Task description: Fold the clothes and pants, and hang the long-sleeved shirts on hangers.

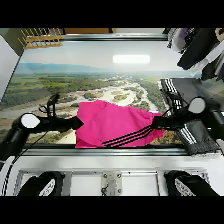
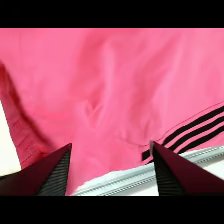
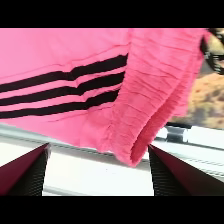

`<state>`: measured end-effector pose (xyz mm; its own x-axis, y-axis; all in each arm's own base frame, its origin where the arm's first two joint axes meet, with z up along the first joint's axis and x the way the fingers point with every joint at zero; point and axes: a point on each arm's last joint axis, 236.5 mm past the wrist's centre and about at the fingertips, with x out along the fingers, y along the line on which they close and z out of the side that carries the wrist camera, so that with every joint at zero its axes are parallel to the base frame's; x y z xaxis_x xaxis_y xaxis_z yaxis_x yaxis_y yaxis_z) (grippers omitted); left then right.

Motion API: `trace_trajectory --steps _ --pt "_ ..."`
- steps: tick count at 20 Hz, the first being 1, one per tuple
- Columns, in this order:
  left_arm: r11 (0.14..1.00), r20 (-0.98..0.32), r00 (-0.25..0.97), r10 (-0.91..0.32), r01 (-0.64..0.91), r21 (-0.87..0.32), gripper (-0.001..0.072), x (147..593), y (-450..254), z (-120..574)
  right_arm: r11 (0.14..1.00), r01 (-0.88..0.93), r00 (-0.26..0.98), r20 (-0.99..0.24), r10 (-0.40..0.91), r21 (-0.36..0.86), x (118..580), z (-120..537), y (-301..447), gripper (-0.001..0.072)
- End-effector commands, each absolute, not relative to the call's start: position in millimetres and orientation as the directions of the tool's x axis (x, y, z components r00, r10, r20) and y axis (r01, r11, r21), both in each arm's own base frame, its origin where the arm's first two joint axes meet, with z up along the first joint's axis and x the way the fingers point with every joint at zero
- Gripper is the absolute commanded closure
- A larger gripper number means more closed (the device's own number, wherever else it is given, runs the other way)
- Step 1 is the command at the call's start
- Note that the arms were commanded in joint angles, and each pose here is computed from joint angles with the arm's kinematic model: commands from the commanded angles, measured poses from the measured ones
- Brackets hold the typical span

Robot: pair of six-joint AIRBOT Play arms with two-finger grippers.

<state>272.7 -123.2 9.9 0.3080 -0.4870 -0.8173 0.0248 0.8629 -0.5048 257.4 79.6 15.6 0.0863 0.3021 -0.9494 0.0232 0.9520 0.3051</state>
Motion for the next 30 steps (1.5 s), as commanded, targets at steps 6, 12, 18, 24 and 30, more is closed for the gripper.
trace_trajectory --steps 6,12,18,24,30 --pt "0.844 -0.726 0.477 -0.496 0.066 -0.533 0.0666 257.0 -115.3 81.0 0.883 0.213 0.344 -0.878 0.333 0.418 279.5 43.4 -5.7 0.0047" --pt "0.801 -0.700 0.454 -0.552 0.053 -0.597 0.0702 237.5 -128.8 67.4 0.785 0.222 0.278 -0.810 0.517 0.578 279.2 -28.3 5.9 -0.0008" --pt "0.780 -0.675 0.445 -0.588 0.091 -0.619 0.0702 235.6 -145.3 73.4 0.741 0.176 0.201 -0.760 0.618 0.648 285.0 -72.8 16.6 -0.0008" --pt "0.751 -0.633 0.453 -0.627 0.135 -0.647 0.0702 235.8 -172.4 82.9 0.685 0.179 0.186 -0.708 0.681 0.706 290.8 -91.6 27.2 -0.0008" --pt "0.748 -0.645 0.431 -0.631 0.120 -0.652 0.0702 235.8 -176.1 76.9 0.654 0.176 0.182 -0.677 0.713 0.736 296.2 -93.1 41.8 -0.0008"
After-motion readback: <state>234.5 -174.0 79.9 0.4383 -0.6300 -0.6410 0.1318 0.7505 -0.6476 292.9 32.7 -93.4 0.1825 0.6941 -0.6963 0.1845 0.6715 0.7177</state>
